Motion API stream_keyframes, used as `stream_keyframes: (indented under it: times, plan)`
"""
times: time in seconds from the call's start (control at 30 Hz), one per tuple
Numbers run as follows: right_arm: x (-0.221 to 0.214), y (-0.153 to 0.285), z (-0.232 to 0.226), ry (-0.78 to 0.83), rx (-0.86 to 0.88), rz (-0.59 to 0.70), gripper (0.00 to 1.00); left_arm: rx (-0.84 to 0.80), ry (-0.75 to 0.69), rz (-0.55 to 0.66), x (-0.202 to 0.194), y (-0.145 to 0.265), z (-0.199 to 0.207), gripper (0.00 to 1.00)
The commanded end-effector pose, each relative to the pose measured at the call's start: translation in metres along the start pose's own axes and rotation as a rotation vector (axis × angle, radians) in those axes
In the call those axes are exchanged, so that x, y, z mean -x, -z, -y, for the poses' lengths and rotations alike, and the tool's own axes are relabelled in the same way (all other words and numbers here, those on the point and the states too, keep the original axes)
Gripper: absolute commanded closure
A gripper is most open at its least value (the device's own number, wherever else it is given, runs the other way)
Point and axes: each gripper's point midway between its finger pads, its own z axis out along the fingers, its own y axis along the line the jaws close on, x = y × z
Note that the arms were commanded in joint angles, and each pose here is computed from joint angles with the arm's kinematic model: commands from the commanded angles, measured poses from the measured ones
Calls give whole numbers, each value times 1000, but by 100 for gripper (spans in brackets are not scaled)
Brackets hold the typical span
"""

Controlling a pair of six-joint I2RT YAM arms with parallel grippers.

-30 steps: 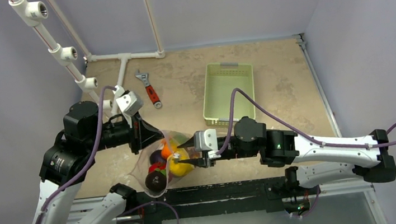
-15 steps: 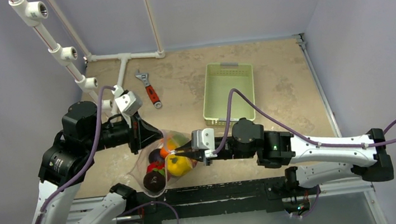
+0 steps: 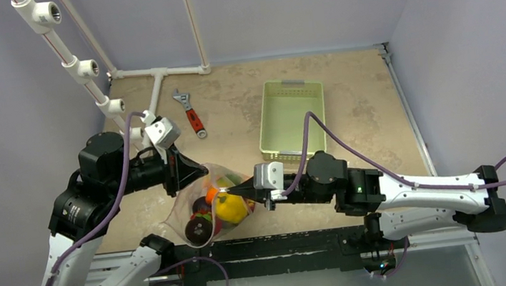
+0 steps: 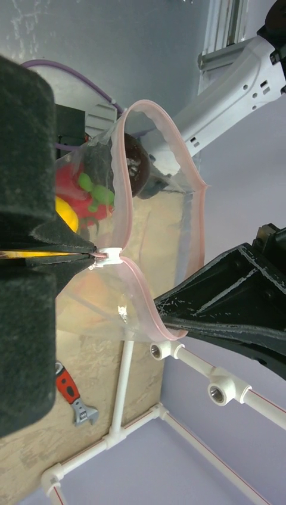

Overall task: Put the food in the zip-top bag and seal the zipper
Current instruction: Zip the zipper food storage bag at the center of the board.

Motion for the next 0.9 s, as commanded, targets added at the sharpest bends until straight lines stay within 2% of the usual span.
stream_keyframes:
  times: [0.0,0.23,0.47,0.57,0.7,0.87]
  plan:
    - [14,7,8,-20,-49,58,100,24,-4,30,1,1,-2,98]
    - [4,10,3,-82,-41,45,100,86,34,15,-15,7,-9,81]
    - [-2,11,-8,-125,-1,35,100,93,12,61,-12,19,-3,45]
    - [1,12,-7,-132,-2,40,100,74,-22,101,0,23,4,34]
    - [4,14,-5,-138,-13,45,100,-14,-76,145,14,25,21,25]
    - [3,14,-4,-155,-25,44,100,-183,-113,117,11,15,40,22]
